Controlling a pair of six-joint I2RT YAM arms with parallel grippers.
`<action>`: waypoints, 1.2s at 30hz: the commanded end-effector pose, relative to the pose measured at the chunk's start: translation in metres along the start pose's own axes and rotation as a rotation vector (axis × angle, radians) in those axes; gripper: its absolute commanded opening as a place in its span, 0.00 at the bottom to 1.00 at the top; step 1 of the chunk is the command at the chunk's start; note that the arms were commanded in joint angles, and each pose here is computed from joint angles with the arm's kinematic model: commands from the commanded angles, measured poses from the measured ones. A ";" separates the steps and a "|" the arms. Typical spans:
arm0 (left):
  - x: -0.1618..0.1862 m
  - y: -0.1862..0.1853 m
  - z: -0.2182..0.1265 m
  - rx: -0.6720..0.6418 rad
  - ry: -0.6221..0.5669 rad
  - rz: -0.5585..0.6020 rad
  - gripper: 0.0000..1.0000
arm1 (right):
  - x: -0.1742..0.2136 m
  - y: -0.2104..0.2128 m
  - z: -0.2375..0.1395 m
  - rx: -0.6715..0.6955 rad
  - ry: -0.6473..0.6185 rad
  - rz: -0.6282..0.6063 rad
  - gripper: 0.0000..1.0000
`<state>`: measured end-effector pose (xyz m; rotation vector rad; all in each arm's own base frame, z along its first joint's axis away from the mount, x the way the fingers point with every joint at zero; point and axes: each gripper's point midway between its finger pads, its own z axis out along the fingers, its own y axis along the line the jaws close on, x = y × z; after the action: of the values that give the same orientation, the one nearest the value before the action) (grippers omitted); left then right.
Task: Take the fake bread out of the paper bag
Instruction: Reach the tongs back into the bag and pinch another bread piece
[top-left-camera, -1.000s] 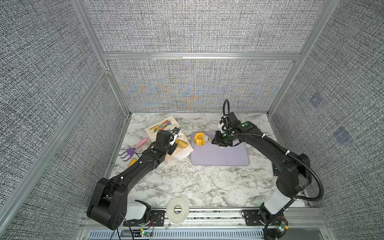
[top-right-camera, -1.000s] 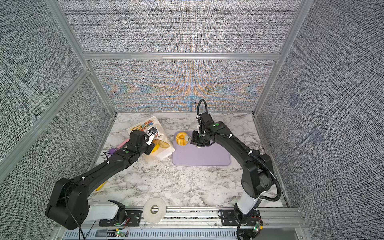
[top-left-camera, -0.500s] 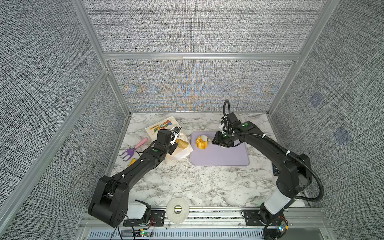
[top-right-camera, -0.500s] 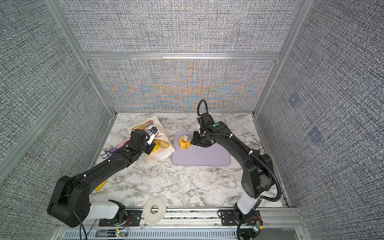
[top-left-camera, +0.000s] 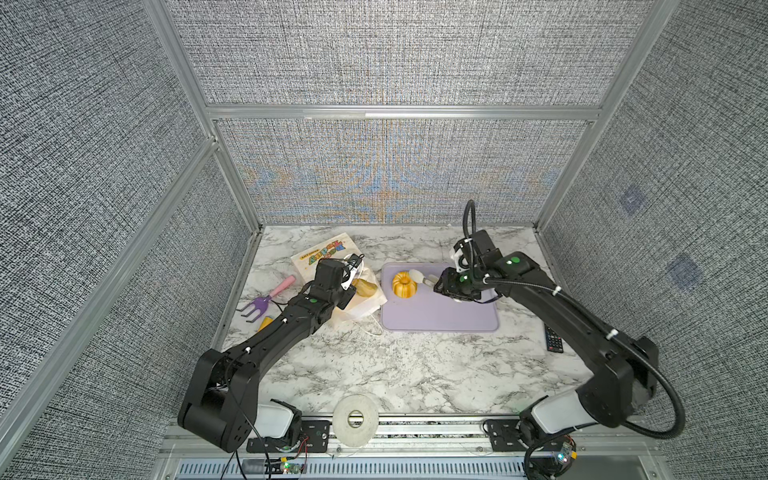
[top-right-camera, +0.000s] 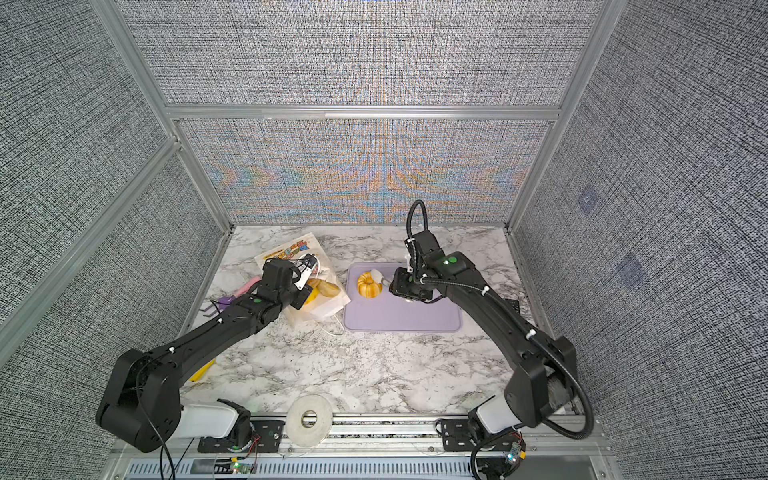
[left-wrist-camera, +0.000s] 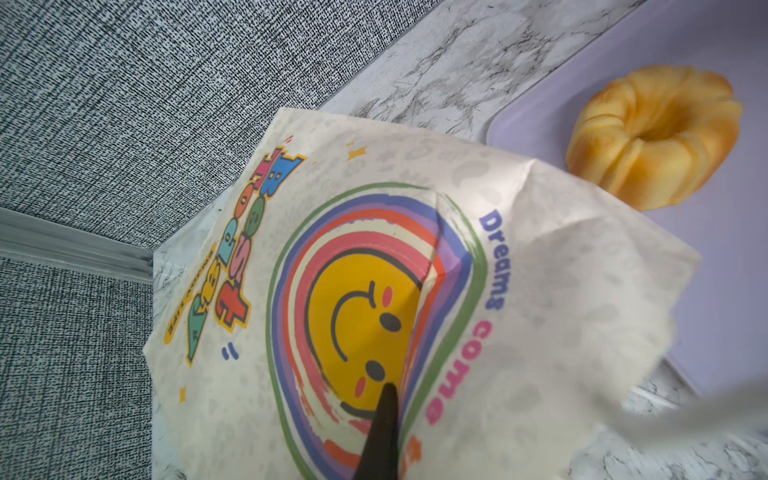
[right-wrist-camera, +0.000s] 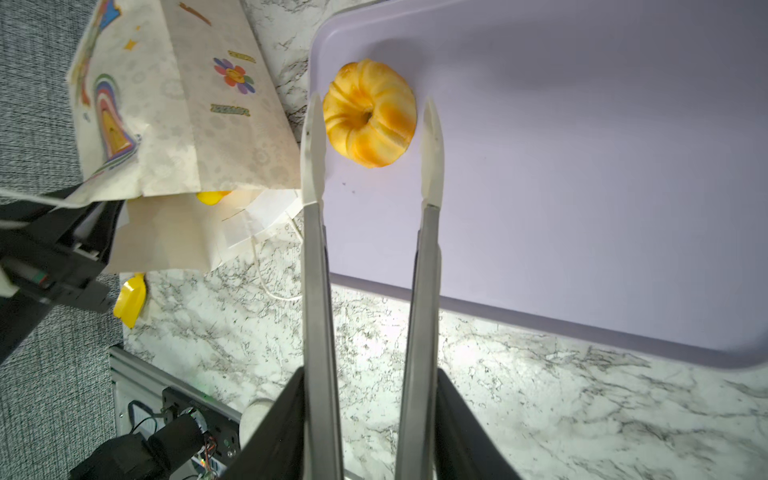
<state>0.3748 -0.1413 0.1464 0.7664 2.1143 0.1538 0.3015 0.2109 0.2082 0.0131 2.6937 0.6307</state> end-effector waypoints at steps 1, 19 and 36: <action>-0.004 -0.001 0.001 0.009 -0.009 -0.004 0.00 | 0.020 0.013 -0.009 -0.050 0.010 0.014 0.43; -0.004 -0.001 0.002 0.006 0.005 -0.071 0.00 | 0.082 0.142 0.022 -0.126 0.032 -0.536 0.37; -0.001 -0.002 0.005 0.012 0.024 -0.083 0.00 | 0.063 0.110 0.037 0.184 -0.277 -0.947 0.34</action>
<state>0.3786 -0.1448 0.1420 0.6999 2.1591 0.1152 0.2305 0.3274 0.1897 -1.0061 2.2390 0.1241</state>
